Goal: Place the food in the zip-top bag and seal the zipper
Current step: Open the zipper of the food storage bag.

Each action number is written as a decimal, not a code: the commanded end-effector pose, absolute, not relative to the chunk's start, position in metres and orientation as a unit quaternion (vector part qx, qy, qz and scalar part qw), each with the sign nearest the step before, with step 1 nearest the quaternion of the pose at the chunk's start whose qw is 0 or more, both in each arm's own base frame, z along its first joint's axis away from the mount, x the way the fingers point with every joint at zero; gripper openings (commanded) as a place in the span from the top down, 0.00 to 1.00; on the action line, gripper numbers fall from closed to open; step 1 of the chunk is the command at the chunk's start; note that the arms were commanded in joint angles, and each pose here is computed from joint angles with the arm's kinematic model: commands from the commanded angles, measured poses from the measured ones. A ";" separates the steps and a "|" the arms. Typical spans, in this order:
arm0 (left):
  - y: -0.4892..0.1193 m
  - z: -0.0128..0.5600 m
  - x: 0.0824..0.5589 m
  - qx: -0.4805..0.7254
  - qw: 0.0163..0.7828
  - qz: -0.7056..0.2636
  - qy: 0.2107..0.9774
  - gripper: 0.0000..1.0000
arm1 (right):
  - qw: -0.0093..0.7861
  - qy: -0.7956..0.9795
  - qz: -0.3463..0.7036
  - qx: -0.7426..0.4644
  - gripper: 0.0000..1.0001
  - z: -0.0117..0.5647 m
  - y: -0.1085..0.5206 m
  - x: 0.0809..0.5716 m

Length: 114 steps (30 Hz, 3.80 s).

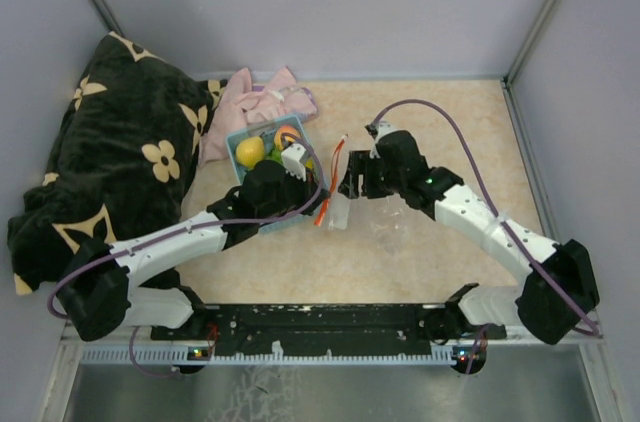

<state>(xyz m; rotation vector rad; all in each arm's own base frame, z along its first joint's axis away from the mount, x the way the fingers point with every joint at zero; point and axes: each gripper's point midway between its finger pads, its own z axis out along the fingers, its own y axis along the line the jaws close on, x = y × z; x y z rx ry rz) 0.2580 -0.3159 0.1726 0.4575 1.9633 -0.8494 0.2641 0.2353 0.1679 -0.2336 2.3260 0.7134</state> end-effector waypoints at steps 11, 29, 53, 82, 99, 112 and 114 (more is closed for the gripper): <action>-0.323 0.186 0.261 0.203 0.488 -0.320 0.786 1.00 | 0.359 0.878 0.311 -0.057 0.34 0.194 0.286 0.315; -0.326 0.181 0.256 0.204 0.485 -0.321 0.788 1.00 | 0.350 0.880 0.316 -0.064 1.00 0.181 0.285 0.306; -0.295 0.222 0.280 0.122 0.488 -0.370 0.781 0.42 | 0.404 0.805 0.336 -0.276 1.00 0.211 0.288 0.261; -0.286 0.180 0.288 0.107 0.449 -0.337 0.821 0.52 | 0.413 0.787 0.344 -0.302 1.00 0.205 0.291 0.242; -0.298 0.162 0.289 0.114 0.400 -0.354 0.837 0.54 | 0.414 0.796 0.303 -0.322 1.00 0.191 0.288 0.240; -0.309 0.187 0.271 0.134 0.402 -0.414 0.806 1.00 | 0.412 0.833 0.240 -0.281 0.98 0.176 0.268 0.254; -0.309 0.191 0.271 0.134 0.405 -0.416 0.803 1.00 | 0.408 0.841 0.236 -0.265 0.93 0.173 0.266 0.255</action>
